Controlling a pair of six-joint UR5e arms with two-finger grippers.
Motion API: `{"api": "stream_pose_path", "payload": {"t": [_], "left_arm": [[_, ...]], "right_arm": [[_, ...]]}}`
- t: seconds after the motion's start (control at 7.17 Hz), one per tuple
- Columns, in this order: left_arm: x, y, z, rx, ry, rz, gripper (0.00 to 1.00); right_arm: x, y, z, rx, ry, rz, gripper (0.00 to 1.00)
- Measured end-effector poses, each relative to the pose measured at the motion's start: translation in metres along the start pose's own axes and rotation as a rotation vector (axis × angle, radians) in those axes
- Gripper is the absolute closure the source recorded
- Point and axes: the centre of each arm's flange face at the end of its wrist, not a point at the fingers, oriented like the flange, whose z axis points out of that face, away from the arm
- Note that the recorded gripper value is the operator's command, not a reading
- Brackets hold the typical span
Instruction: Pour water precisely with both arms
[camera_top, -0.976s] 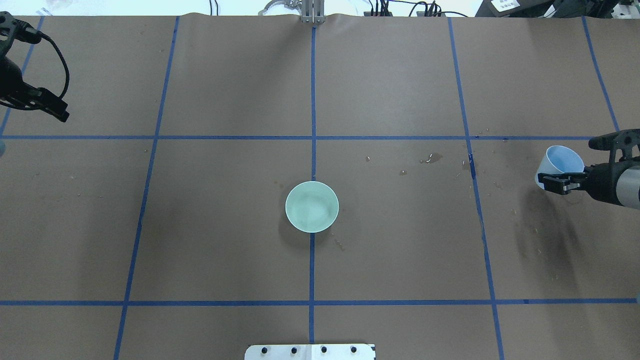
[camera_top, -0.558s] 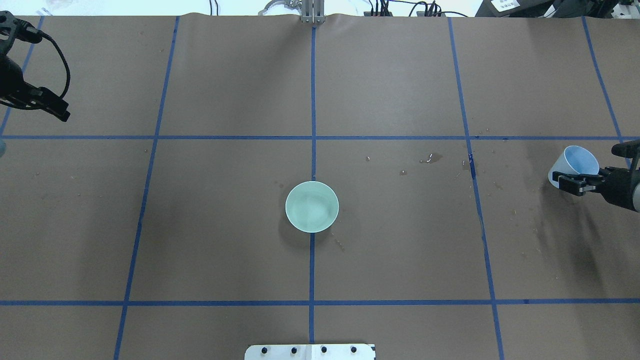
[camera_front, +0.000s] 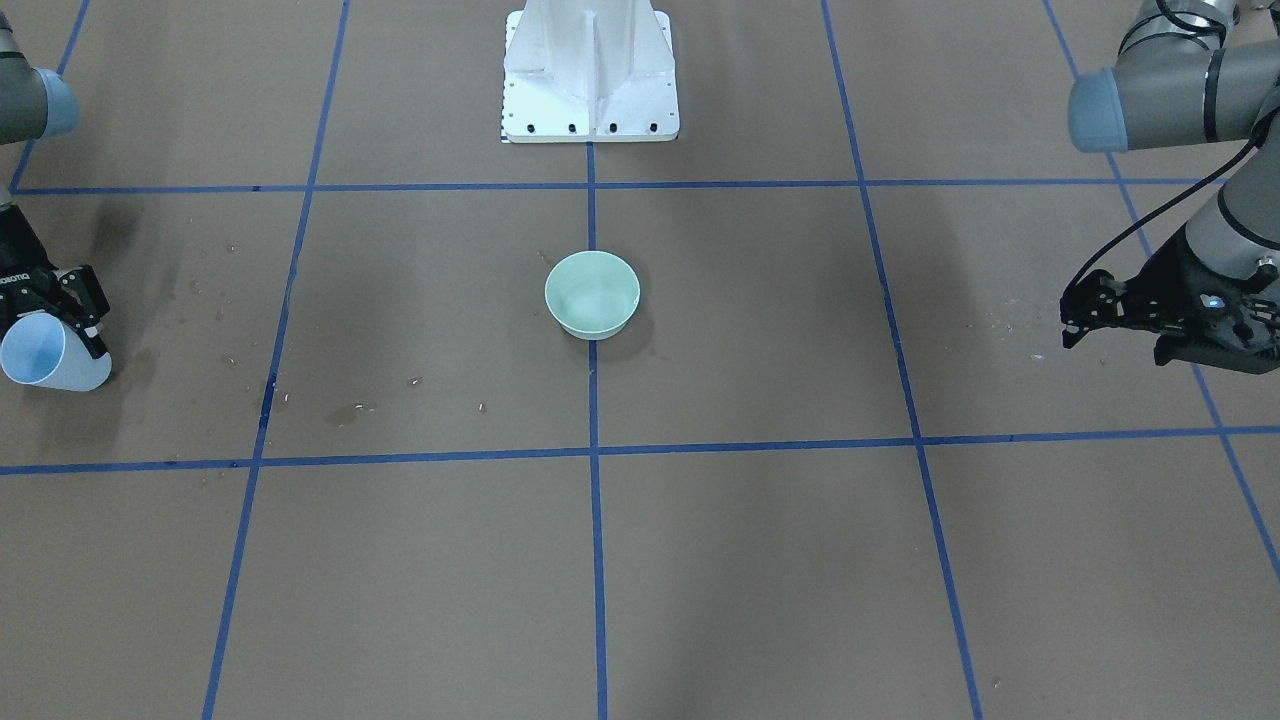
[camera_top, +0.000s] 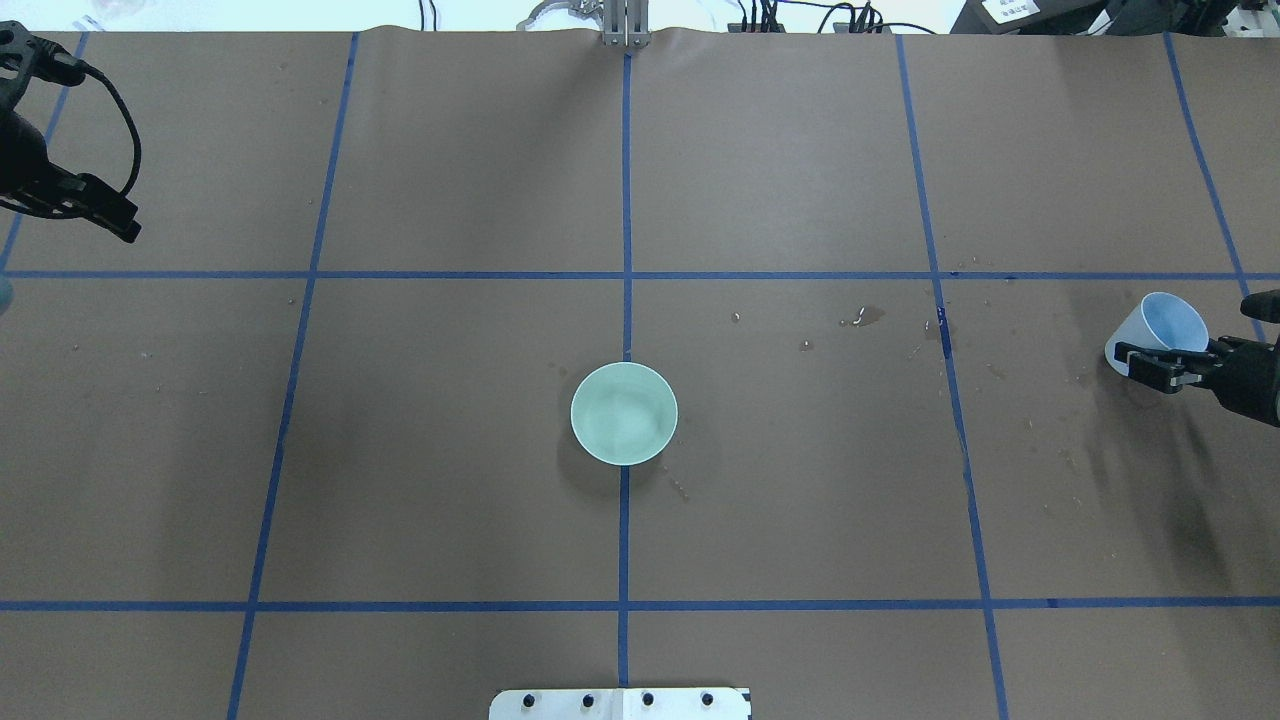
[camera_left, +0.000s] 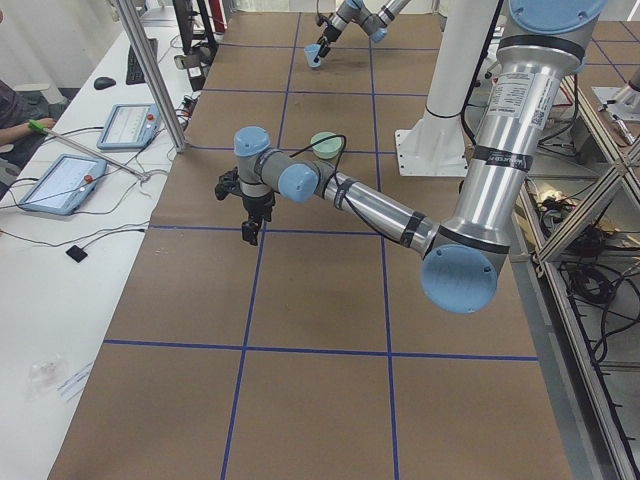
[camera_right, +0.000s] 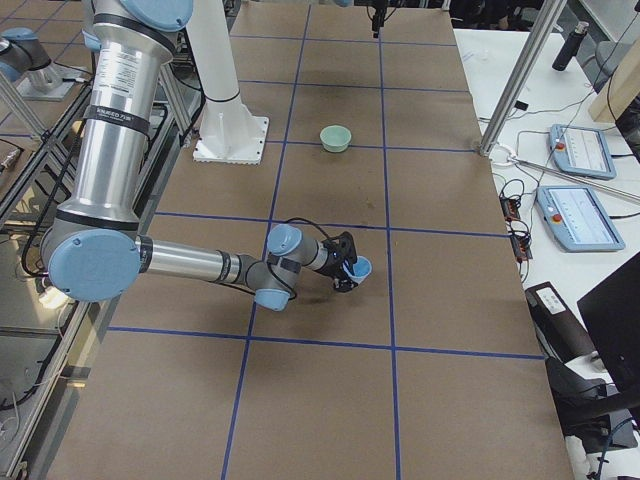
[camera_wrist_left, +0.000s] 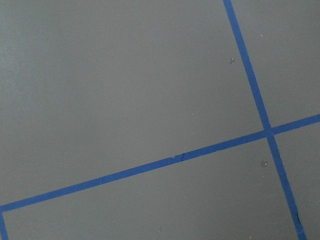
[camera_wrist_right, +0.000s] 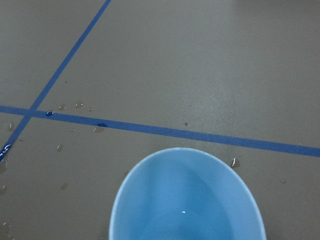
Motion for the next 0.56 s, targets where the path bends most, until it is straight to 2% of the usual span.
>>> {"api": "stream_pose_path", "payload": {"t": [0.56], "left_arm": [[-0.0001, -0.0002, 0.0003, 0.0, 0.0, 0.0, 0.01]], "right_arm": [[0.0049, 0.001, 0.0007, 0.014, 0.019, -0.032, 0.63]]}}
